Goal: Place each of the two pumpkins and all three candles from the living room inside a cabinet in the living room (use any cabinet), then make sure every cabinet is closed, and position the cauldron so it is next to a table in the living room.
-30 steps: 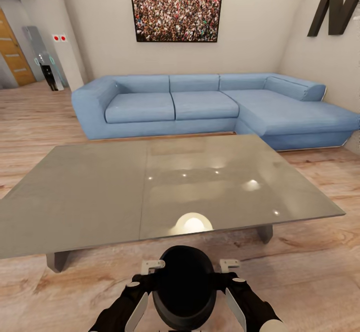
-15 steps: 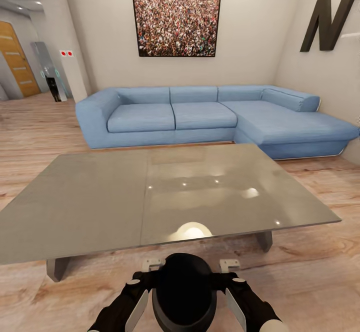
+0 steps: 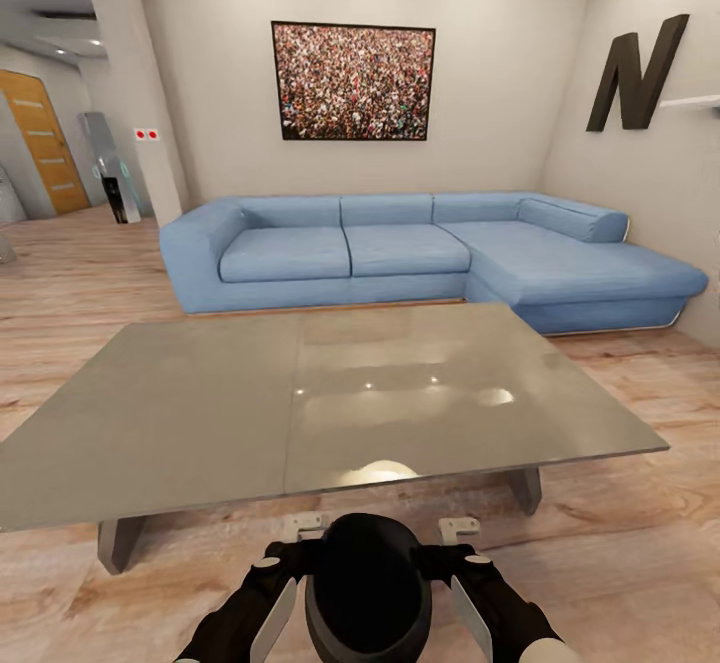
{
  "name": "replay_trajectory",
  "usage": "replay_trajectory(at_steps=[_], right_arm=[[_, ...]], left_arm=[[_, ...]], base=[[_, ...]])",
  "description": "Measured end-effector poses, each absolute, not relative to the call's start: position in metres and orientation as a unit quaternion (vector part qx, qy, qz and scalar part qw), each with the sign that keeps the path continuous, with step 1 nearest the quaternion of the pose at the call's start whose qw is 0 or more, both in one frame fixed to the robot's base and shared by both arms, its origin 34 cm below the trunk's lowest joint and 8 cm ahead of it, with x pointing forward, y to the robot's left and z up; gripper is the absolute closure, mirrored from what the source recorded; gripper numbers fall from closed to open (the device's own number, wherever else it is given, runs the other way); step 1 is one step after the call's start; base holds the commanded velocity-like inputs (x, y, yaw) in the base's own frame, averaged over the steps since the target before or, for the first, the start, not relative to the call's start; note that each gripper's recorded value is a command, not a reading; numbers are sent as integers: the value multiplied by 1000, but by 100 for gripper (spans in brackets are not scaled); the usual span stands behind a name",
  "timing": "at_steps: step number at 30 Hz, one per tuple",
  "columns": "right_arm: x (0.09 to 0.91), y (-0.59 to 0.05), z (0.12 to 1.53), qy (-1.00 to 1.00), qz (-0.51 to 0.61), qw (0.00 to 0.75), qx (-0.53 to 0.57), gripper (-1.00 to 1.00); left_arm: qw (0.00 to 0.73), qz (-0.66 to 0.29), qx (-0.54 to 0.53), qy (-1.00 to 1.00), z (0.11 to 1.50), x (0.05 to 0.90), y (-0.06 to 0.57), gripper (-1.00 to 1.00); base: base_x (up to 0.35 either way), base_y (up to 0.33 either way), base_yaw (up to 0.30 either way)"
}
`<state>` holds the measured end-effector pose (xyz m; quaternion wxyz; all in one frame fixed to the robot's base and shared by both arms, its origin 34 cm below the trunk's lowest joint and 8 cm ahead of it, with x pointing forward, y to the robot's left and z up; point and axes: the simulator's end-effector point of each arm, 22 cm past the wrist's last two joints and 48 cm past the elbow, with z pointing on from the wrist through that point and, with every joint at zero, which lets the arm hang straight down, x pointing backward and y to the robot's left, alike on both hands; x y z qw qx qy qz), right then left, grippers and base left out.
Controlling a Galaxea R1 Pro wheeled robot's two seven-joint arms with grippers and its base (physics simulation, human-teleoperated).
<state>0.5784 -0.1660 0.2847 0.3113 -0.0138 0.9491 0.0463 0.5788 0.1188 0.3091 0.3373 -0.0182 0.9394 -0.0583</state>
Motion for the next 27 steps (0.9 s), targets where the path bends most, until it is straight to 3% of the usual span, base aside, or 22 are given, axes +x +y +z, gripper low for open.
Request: replay_trajectory(at_steps=[27], right_arm=[[619,-165,369,918,49,394,-16,-100]], left_arm=[[394,-61,-18,917,373,601,119,-100]], base=[[-84,0,0]])
